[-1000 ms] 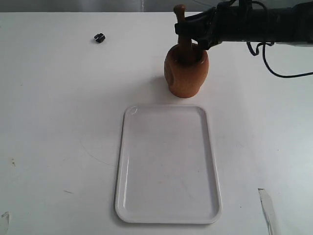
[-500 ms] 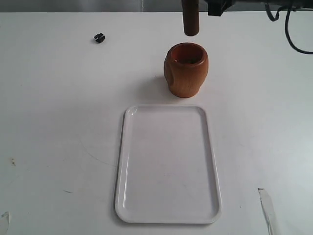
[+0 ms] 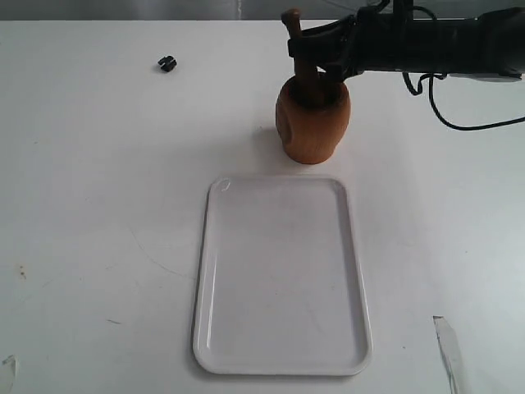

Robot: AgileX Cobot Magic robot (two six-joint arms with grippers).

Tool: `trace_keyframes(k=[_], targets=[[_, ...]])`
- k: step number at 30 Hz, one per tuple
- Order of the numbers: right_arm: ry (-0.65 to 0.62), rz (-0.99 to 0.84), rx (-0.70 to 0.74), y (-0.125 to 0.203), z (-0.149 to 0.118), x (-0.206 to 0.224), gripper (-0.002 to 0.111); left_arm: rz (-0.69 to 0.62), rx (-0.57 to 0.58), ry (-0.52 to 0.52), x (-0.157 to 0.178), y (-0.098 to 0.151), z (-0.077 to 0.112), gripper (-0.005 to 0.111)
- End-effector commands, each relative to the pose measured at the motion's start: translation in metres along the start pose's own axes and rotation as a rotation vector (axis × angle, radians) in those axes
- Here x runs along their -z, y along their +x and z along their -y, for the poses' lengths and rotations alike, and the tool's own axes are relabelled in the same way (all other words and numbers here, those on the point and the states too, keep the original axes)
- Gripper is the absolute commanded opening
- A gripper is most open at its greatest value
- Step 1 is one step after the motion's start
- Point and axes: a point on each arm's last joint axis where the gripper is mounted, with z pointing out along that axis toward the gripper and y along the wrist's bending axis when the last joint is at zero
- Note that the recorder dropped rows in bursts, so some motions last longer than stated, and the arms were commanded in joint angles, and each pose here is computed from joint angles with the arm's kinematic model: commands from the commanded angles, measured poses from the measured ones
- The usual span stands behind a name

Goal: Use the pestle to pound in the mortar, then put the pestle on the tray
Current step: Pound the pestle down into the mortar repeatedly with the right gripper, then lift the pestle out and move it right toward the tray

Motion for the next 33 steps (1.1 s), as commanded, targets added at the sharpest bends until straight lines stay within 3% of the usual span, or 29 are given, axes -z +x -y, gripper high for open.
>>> trace_keyframes(k=[1, 5, 13, 20, 27, 33], targets=[[-0.003, 0.013, 0.08, -0.023, -0.009, 0.009, 0.0, 0.007, 0.012, 0.008, 0.0, 0.0, 0.001, 0.0], [0.007, 0.072, 0.223, -0.076, -0.036, 0.033, 0.0, 0.007, 0.012, 0.008, 0.0, 0.0, 0.001, 0.0], [0.027, 0.101, 0.349, -0.111, -0.092, 0.074, 0.0, 0.007, 0.012, 0.008, 0.0, 0.0, 0.001, 0.0], [0.033, 0.103, 0.363, -0.103, -0.137, 0.102, 0.0, 0.007, 0.012, 0.008, 0.0, 0.0, 0.001, 0.0], [0.032, 0.099, 0.352, -0.071, -0.194, 0.135, 0.0, 0.007, 0.012, 0.008, 0.0, 0.0, 0.001, 0.0], [0.043, 0.079, 0.25, -0.033, -0.212, 0.143, 0.0, 0.007, 0.012, 0.008, 0.0, 0.0, 0.001, 0.0]])
